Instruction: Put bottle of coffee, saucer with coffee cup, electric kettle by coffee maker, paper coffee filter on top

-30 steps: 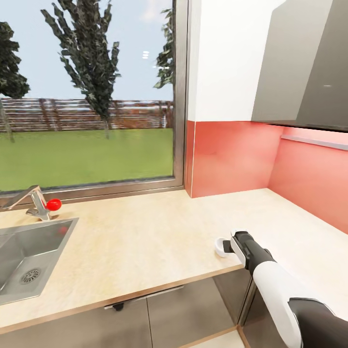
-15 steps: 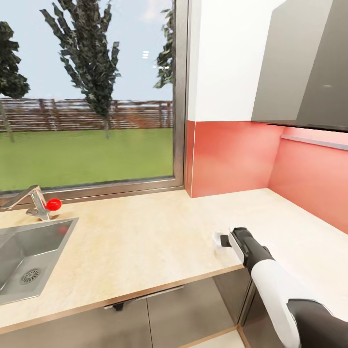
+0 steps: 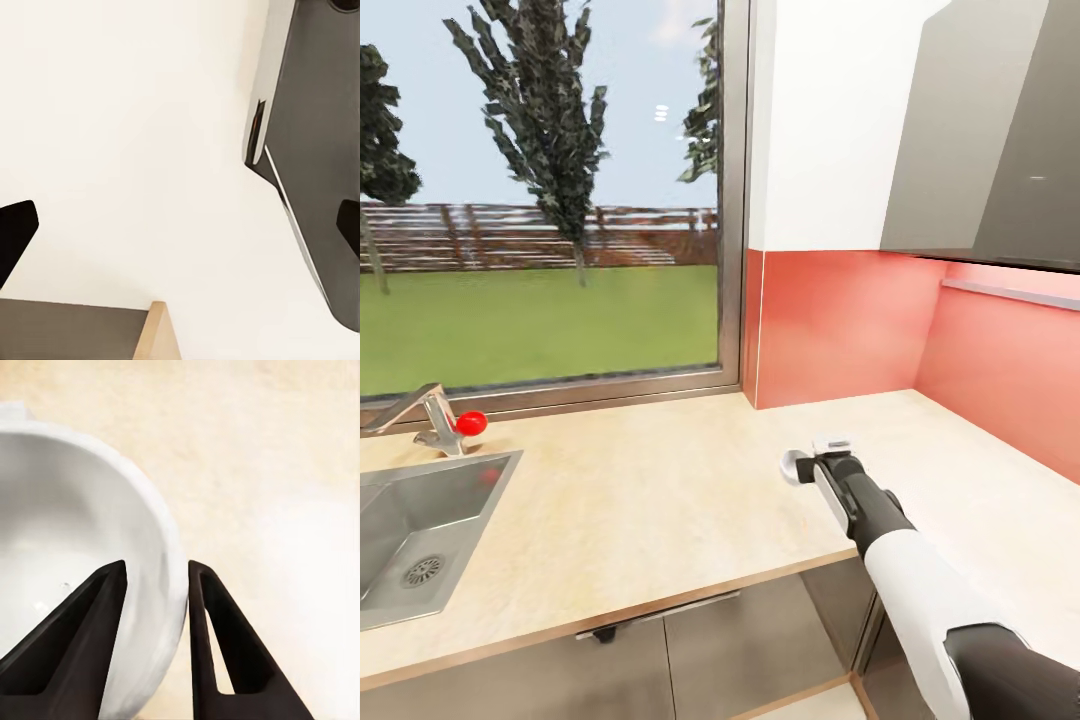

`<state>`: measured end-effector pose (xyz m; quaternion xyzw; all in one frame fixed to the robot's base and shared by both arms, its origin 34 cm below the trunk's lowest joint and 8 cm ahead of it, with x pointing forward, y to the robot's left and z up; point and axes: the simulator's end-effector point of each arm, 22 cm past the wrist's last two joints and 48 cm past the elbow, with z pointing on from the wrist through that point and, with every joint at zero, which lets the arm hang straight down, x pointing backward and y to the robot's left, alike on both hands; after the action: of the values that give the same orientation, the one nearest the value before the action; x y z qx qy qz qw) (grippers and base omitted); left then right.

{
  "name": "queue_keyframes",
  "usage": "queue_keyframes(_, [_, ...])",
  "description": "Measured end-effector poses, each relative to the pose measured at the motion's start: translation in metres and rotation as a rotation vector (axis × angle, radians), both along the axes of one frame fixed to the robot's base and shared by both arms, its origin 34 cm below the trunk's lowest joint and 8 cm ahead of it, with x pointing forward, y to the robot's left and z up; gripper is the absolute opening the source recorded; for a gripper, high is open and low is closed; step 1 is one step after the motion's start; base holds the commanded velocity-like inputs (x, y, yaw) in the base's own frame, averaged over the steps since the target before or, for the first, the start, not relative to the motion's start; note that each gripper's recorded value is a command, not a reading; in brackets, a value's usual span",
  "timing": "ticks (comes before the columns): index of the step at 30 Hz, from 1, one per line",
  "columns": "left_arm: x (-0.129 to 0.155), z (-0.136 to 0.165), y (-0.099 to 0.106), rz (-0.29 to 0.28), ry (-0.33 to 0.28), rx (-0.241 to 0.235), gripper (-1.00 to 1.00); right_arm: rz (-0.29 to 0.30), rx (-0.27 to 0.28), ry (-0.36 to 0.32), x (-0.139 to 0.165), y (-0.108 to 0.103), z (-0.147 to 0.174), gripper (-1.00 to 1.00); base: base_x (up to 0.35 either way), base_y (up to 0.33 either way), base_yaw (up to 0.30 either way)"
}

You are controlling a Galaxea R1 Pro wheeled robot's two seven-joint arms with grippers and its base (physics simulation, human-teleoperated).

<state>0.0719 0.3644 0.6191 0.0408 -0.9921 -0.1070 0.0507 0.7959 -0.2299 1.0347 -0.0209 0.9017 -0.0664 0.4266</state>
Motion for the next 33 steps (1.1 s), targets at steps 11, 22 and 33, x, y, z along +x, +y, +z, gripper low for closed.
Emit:
queue_keyframes(11, [0.001, -0.001, -0.004, 0.0, -0.002, -0.005, 1.0, 0.027, -0.015, -0.002, 0.0, 0.013, 0.001, -1.0, -0.165, 0.084, 0.019])
queue_keyframes(22, [0.003, -0.001, -0.006, 0.022, -0.009, -0.006, 1.0, 0.028, -0.015, -0.003, 0.0, 0.014, 0.002, -1.0, -0.242, 0.229, 0.257])
queue_keyframes(33, [0.007, -0.001, -0.007, 0.031, -0.019, -0.006, 1.0, 0.028, -0.015, -0.011, 0.0, 0.014, 0.007, -1.0, -0.015, 0.3, 0.279])
